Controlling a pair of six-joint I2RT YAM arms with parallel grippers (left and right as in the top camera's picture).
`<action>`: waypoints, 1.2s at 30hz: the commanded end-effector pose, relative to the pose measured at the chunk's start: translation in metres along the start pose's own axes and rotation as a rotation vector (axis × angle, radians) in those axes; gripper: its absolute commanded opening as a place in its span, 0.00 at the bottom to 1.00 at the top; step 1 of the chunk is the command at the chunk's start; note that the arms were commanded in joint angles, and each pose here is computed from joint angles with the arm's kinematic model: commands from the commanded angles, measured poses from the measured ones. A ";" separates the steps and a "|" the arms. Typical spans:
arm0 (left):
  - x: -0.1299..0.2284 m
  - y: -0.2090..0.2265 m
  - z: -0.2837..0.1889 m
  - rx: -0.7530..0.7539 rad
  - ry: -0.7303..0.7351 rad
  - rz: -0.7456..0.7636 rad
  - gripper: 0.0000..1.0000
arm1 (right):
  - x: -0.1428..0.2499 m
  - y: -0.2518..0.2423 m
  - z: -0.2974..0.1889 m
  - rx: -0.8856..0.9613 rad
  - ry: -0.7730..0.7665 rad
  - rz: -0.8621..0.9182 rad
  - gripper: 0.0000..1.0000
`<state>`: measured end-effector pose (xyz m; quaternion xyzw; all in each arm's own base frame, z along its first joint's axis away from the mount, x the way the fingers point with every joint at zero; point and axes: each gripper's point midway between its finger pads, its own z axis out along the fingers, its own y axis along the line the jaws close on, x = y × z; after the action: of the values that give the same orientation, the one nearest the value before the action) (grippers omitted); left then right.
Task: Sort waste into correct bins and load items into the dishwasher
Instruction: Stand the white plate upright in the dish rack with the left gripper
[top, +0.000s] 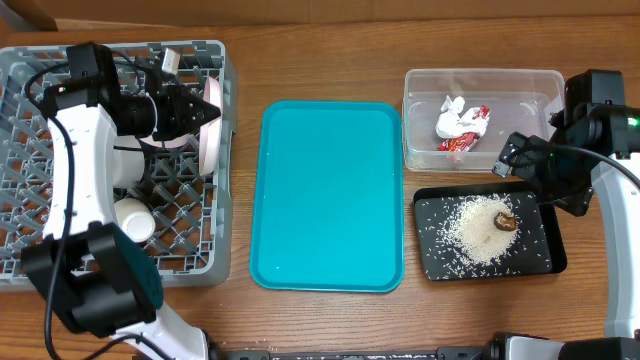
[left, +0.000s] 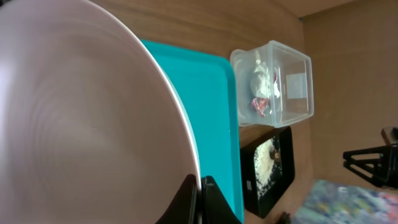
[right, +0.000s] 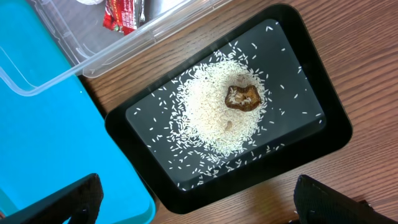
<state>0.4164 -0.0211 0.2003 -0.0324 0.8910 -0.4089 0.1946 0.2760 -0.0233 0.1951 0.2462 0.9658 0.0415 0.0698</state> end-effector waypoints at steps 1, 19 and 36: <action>-0.002 0.011 -0.004 0.047 -0.005 -0.034 0.31 | -0.002 0.000 -0.004 -0.008 -0.017 0.000 1.00; 0.061 0.029 -0.098 -0.822 -0.014 -0.163 1.00 | -0.024 0.124 -0.005 -0.294 -0.213 -0.447 1.00; 0.153 -0.046 -0.096 -0.704 -0.123 0.203 1.00 | 0.031 0.066 -0.044 -0.297 -0.475 -0.377 1.00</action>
<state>0.2630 -0.0025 0.2271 -0.0833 0.9799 -0.0468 0.1749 0.2995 0.0552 0.2335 0.0483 0.9521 0.1121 0.2803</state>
